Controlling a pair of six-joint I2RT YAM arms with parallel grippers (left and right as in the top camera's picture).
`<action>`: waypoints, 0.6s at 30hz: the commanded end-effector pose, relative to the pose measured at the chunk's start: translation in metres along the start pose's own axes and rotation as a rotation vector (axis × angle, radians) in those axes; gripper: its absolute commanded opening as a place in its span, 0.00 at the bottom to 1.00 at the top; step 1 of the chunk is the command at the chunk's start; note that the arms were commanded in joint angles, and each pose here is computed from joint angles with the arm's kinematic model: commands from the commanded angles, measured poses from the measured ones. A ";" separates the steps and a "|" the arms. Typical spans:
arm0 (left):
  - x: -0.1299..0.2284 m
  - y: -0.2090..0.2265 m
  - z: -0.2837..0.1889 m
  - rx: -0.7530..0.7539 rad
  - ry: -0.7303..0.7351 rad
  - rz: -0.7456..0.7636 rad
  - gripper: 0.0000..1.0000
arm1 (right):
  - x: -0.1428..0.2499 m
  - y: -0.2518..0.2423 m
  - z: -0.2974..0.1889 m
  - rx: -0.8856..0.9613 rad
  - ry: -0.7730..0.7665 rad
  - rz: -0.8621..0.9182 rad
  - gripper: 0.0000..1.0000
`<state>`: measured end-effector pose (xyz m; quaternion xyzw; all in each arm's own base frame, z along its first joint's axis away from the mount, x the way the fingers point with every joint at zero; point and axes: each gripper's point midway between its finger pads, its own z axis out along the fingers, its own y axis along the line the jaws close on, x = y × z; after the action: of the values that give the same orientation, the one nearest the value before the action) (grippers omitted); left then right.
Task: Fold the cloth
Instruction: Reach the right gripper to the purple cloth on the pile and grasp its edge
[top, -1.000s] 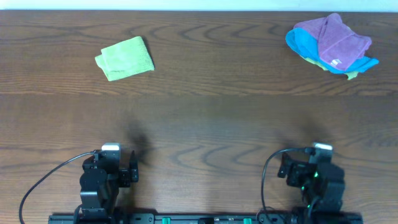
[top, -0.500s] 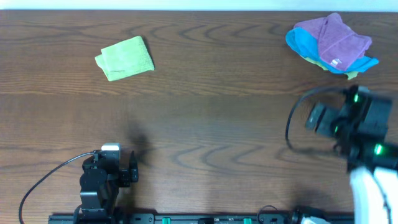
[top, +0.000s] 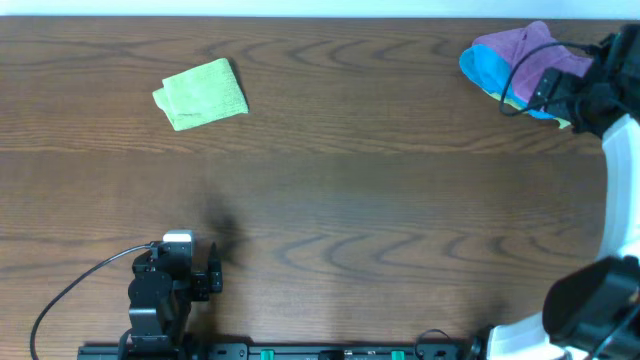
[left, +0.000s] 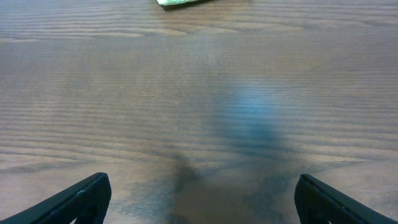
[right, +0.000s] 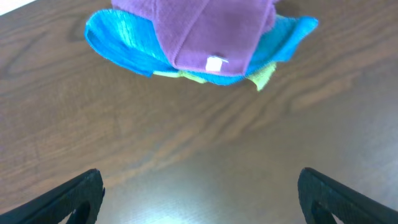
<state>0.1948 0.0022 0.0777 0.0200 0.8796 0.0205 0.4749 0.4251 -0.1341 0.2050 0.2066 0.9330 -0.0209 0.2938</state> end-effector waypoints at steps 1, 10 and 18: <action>0.003 0.002 0.001 -0.010 0.006 0.020 0.95 | -0.016 0.002 0.015 -0.017 -0.040 -0.012 0.99; 0.003 0.002 0.001 -0.010 0.007 0.019 0.95 | -0.040 0.007 0.093 -0.047 -0.114 0.022 0.99; 0.003 0.002 0.001 -0.010 0.006 0.019 0.95 | -0.039 0.021 0.153 -0.138 -0.127 0.092 0.89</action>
<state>0.1947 0.0022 0.0776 0.0200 0.8797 0.0205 0.4747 0.5350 -0.1570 0.1059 0.2104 0.9093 0.0135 0.3588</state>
